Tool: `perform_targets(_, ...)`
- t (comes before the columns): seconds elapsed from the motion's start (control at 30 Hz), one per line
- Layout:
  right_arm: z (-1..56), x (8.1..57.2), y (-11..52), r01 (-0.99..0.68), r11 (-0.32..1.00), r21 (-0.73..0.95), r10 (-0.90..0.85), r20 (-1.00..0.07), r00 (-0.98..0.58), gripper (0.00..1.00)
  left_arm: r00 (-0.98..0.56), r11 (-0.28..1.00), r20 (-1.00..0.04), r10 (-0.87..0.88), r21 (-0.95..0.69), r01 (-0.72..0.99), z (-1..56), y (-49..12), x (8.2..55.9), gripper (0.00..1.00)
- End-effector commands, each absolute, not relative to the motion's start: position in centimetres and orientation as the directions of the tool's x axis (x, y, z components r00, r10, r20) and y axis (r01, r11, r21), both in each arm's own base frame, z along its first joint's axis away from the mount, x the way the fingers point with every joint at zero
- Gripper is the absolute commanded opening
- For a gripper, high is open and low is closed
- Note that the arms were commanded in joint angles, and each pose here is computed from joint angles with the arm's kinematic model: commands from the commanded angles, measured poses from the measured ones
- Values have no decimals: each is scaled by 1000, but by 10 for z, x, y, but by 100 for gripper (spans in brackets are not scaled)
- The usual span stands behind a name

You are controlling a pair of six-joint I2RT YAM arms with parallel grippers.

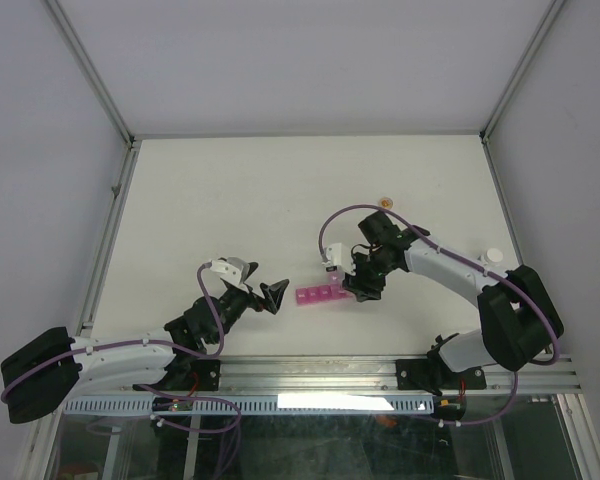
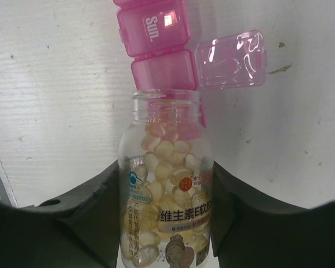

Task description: Sort the pills into containers

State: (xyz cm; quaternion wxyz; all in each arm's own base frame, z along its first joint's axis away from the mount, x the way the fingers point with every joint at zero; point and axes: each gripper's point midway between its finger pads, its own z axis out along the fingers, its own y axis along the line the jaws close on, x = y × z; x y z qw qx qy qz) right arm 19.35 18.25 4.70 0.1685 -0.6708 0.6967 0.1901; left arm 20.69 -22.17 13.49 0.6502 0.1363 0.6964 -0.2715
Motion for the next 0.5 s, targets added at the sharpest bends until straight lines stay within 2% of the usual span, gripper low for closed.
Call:
perform_targets(0.0, 61, 207, 189, -1000, 26, -7, -866, -499, -18, 4, -73, 819, -977, -202, -209, 534, 151, -221, 211, 99)
perform_targets(0.47, 64, 211, 190, -998, 37, -51, -858, -513, -6, 3, -75, 822, -976, -203, -211, 528, 149, -220, 211, 99)
